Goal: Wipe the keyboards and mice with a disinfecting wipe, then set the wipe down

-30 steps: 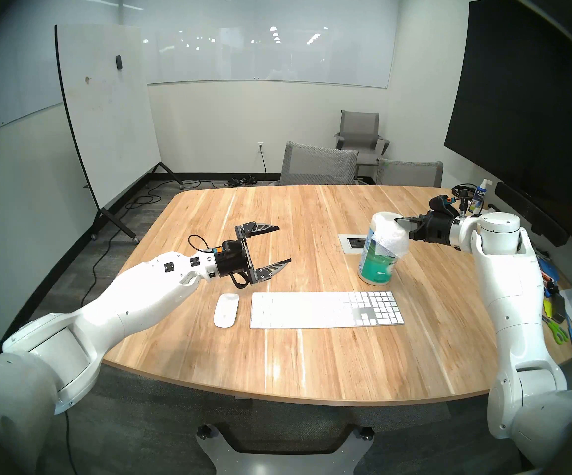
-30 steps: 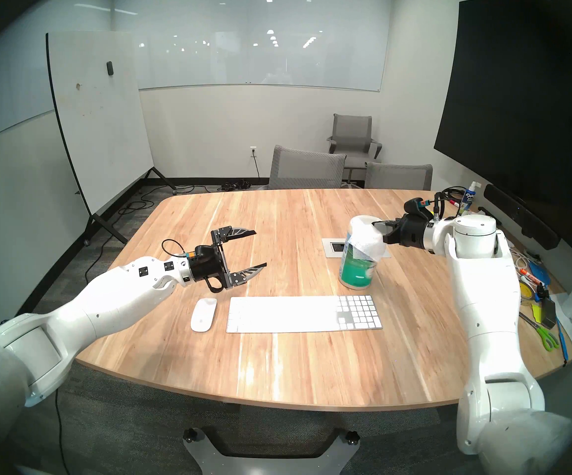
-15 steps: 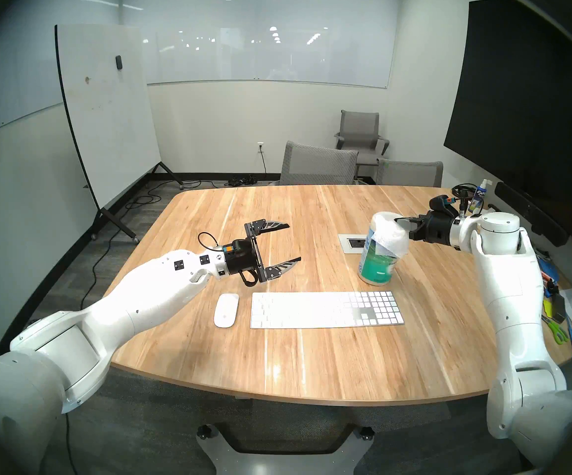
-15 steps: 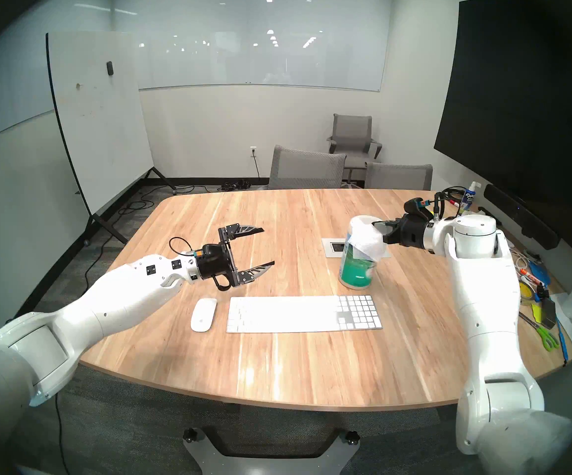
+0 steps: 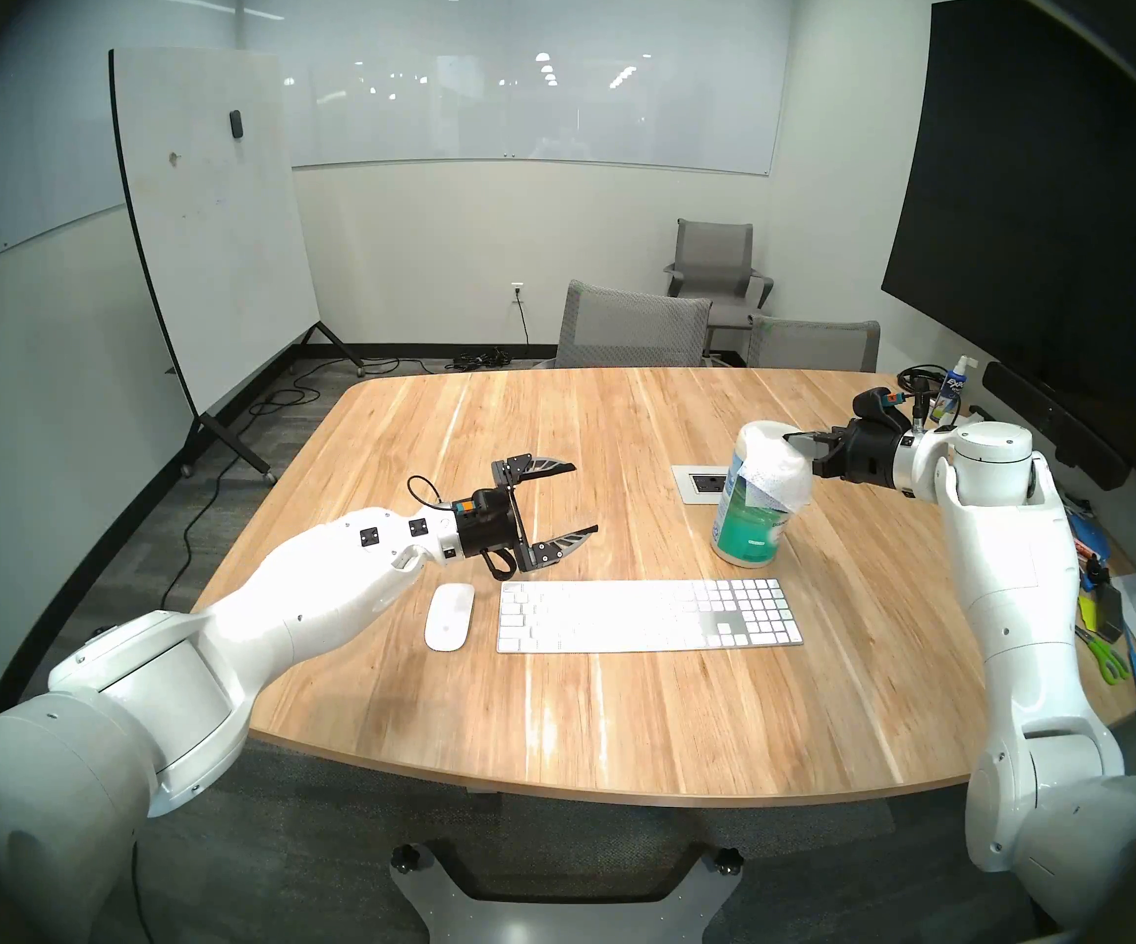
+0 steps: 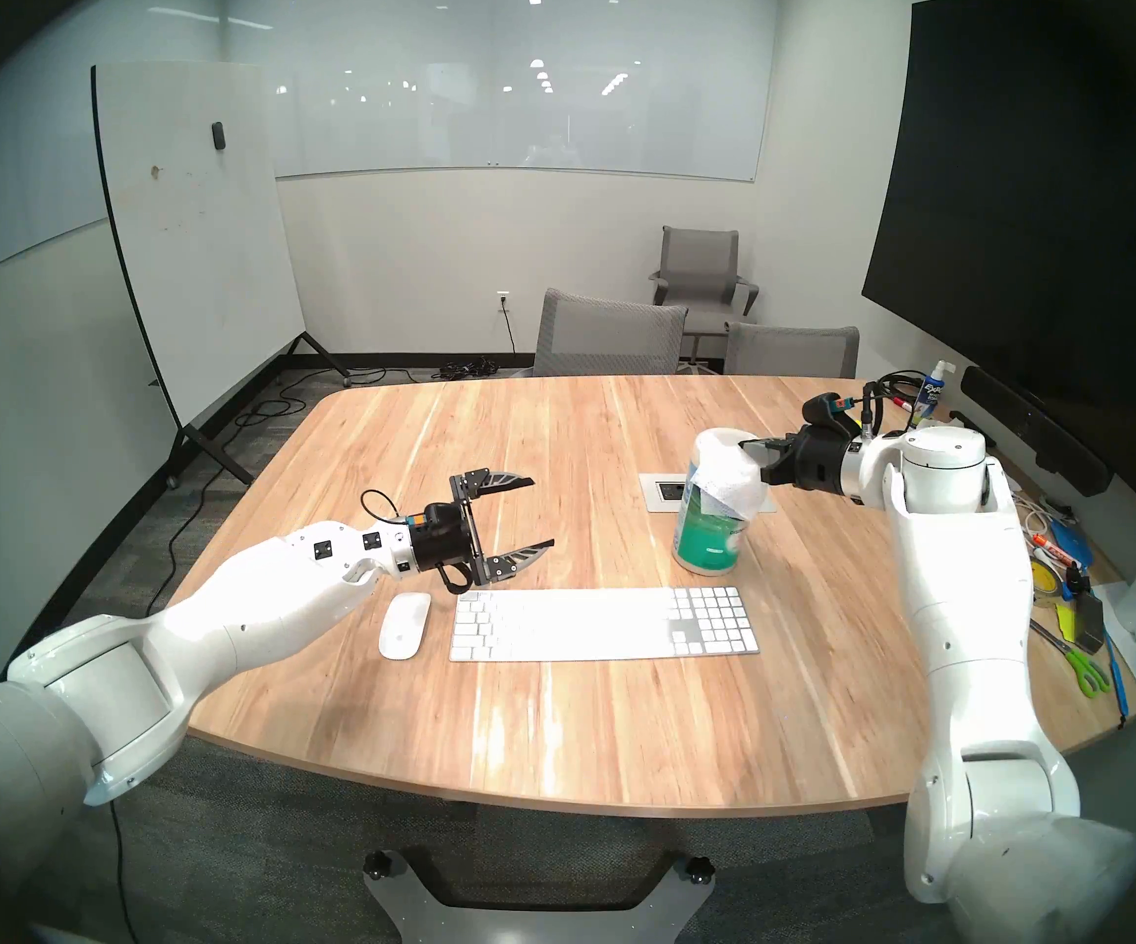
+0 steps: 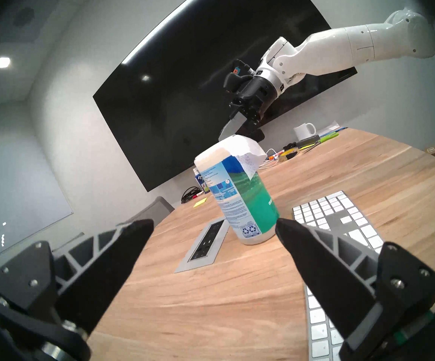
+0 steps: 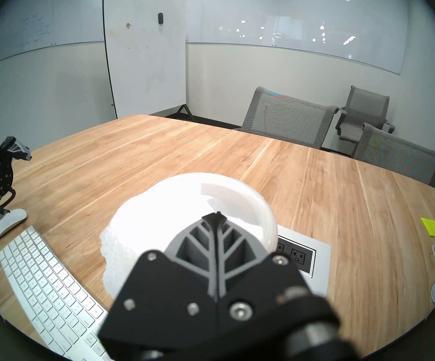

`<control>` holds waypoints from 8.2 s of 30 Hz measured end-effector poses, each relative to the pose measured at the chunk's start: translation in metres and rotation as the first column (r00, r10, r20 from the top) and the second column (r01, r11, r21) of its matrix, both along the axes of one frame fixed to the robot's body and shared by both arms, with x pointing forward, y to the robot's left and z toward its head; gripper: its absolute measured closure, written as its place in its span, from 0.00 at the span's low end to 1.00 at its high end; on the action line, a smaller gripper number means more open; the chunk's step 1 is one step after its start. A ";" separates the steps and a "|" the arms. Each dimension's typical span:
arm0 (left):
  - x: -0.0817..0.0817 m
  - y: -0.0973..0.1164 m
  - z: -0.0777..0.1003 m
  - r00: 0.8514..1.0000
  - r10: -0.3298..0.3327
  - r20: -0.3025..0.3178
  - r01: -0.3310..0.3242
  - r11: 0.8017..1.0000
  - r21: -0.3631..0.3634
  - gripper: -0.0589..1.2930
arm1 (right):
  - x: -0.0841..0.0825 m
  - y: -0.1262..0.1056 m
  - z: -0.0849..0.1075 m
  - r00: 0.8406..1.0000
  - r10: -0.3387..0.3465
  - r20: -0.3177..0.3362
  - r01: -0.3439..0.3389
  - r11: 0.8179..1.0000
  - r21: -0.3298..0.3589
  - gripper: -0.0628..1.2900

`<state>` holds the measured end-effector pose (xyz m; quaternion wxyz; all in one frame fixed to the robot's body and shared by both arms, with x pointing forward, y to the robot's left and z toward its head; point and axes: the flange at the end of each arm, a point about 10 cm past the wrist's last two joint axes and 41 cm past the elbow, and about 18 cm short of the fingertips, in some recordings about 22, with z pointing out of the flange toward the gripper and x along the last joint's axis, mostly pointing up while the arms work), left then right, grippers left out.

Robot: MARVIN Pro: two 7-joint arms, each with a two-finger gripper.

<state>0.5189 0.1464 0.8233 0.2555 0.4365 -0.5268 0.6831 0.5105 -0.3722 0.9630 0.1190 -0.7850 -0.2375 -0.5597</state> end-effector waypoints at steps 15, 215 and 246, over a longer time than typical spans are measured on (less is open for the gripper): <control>0.009 -0.067 0.000 0.999 -0.011 -0.050 0.010 1.000 -0.014 0.02 | 0.000 0.000 0.000 1.000 0.000 0.000 0.000 1.000 0.000 0.97; -0.010 -0.238 0.007 0.969 -0.016 -0.246 -0.047 0.968 -0.246 0.52 | 0.000 0.000 0.000 1.000 -0.005 0.001 0.005 1.000 0.001 0.97; -0.008 -0.227 0.013 0.980 -0.044 -0.196 -0.015 0.957 -0.290 0.97 | 0.000 0.000 0.000 1.000 -0.005 0.001 0.005 1.000 0.001 0.97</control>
